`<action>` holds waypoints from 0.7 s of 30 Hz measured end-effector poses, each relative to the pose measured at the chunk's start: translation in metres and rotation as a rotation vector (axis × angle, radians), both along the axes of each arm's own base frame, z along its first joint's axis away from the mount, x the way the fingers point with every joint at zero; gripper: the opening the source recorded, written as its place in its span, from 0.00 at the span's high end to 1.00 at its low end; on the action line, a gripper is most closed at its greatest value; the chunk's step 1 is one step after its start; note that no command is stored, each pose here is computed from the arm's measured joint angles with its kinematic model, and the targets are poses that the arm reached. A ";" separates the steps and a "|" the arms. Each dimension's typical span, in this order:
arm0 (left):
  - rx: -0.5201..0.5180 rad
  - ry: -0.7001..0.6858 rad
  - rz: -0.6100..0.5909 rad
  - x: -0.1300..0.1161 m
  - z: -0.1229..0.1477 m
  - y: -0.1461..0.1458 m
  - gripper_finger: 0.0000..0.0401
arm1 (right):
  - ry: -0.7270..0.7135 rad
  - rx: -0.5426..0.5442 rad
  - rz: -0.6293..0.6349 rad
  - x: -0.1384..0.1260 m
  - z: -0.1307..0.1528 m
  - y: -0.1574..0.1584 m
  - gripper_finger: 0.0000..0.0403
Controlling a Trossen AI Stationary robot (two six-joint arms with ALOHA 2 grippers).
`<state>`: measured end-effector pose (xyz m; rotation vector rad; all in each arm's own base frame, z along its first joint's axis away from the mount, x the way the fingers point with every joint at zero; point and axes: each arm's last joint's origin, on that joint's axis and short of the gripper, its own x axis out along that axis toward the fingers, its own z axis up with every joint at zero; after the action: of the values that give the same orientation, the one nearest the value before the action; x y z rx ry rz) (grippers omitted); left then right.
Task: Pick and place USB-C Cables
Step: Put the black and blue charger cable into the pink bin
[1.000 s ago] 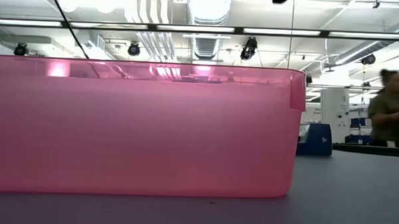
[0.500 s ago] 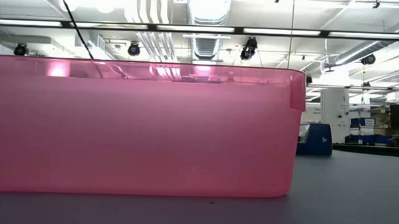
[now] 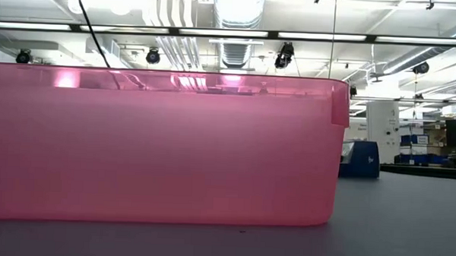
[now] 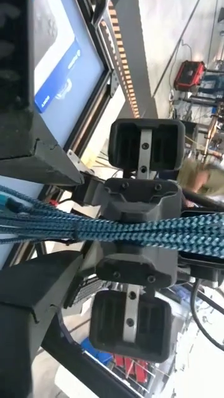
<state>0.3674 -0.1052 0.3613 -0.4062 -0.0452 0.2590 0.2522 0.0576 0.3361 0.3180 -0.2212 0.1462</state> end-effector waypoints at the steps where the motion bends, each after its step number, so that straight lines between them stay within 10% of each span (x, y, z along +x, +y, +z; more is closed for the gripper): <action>1: -0.001 -0.007 0.000 0.001 0.000 0.000 0.60 | 0.001 0.000 0.000 0.000 0.000 0.000 0.94; 13: 0.008 -0.006 -0.027 0.004 -0.002 0.000 0.96 | 0.007 -0.009 -0.010 0.000 -0.001 0.000 0.94; 21: 0.005 -0.006 -0.033 0.004 -0.002 0.000 0.96 | 0.008 -0.007 -0.009 0.000 -0.001 0.000 0.88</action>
<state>0.3710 -0.1053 0.3589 -0.4024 -0.0453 0.2252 0.2524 0.0573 0.3353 0.3105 -0.2137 0.1363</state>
